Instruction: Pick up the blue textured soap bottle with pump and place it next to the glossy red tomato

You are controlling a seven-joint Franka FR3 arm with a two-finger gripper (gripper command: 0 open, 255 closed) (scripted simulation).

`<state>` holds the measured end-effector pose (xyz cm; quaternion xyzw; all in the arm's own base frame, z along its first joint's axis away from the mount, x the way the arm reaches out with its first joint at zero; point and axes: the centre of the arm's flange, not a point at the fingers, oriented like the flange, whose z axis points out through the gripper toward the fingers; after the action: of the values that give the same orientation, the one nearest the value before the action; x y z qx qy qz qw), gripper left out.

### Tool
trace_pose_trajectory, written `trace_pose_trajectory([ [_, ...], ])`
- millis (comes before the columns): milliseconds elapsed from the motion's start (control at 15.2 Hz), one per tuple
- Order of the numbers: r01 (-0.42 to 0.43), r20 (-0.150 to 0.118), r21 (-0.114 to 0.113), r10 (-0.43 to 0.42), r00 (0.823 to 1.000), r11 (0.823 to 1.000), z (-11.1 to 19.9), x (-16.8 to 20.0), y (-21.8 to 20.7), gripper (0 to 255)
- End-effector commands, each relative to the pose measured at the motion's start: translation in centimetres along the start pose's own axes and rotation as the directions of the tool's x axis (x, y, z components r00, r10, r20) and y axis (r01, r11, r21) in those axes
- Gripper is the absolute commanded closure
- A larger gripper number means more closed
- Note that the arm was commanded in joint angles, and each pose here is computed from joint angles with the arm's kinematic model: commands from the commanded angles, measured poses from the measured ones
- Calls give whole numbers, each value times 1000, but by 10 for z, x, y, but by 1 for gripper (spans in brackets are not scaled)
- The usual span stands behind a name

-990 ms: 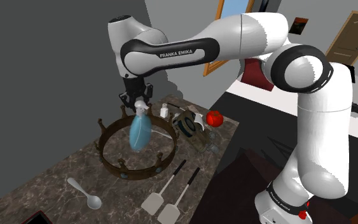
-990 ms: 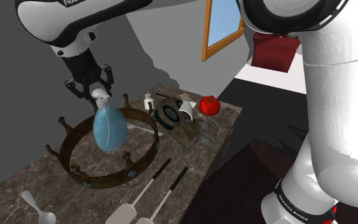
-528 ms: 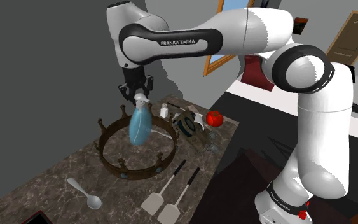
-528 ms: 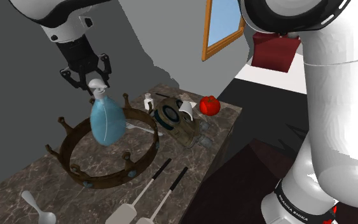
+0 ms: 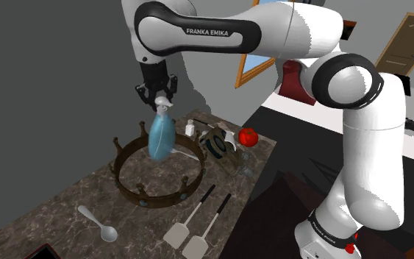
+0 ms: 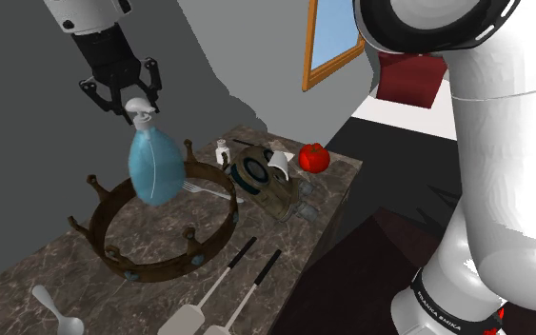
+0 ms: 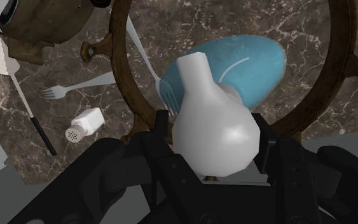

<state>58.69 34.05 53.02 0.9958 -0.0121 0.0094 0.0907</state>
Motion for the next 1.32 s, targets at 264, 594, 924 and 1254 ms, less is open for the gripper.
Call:
trace_pose_trajectory([
  [264,0,0,0,0,1000,1000,-31,1,6,255],
  [594,0,0,0,0,1000,1000,-57,1,10,255],
  [924,0,0,0,0,1000,1000,-69,-19,58,255],
  [1254,0,0,0,0,1000,1000,-82,-44,118,255],
])
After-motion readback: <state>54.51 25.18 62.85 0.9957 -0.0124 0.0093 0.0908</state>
